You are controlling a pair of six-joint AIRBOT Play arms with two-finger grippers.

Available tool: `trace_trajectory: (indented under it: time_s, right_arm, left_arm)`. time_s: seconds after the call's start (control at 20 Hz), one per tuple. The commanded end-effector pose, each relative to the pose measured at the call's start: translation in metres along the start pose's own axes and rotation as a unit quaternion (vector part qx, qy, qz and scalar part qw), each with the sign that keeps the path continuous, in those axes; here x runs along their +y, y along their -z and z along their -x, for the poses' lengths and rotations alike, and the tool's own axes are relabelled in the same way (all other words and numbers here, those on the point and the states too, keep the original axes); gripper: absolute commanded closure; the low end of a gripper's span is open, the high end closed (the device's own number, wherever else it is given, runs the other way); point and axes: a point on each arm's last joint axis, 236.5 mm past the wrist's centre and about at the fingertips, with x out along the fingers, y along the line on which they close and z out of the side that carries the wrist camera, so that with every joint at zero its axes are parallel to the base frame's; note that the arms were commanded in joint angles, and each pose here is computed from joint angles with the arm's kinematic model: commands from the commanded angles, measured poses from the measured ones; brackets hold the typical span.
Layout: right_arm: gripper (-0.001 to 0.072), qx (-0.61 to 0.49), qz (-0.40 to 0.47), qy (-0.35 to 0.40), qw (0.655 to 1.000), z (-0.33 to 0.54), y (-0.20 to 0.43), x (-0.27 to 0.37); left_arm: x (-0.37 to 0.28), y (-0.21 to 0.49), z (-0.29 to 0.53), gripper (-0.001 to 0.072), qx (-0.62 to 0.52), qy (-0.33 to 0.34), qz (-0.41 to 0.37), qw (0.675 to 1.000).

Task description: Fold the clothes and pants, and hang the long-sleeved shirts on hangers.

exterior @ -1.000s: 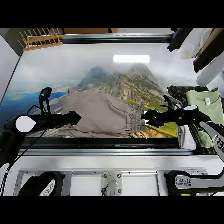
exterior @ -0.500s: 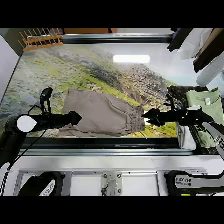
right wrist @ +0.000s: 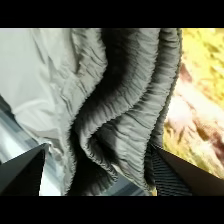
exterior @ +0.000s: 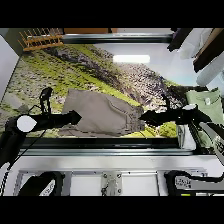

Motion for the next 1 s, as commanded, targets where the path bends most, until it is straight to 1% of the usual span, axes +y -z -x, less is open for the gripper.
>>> trace_trajectory:
  time_s: [0.0,0.2,0.35,0.7,0.9,0.95]
  right_arm:
    - [-0.0004,-0.011,-0.011,0.051,0.999,-0.009,-0.005,-0.015]
    - [-0.0005,-0.008,-0.012,0.045,0.999,-0.017,-0.004,-0.01]
    - [-0.0004,-0.005,-0.004,0.02,1.0,-0.031,-0.002,0.008]
    - [-0.0004,-0.001,-0.043,-0.019,0.999,-0.059,-0.001,0.022]
    - [-0.0004,-0.015,-0.028,-0.057,0.998,-0.068,-0.006,0.046]
    - [-0.0004,-0.014,-0.026,-0.057,0.998,-0.072,-0.005,0.048]
  left_arm:
    - [0.0,0.001,0.0,0.0092,0.002,0.0,-0.001,1.0]
    - [0.0,0.001,0.0,0.0092,0.002,0.0,-0.001,1.0]
    - [0.0,0.001,0.0,0.0092,0.002,0.0,-0.001,1.0]
    - [0.0,0.001,0.0,0.0092,0.002,0.0,-0.001,1.0]
    - [0.0,0.001,0.0,0.0091,0.002,-0.001,-0.001,1.0]
    - [0.0,0.001,0.0,0.0092,0.002,-0.001,-0.001,1.0]
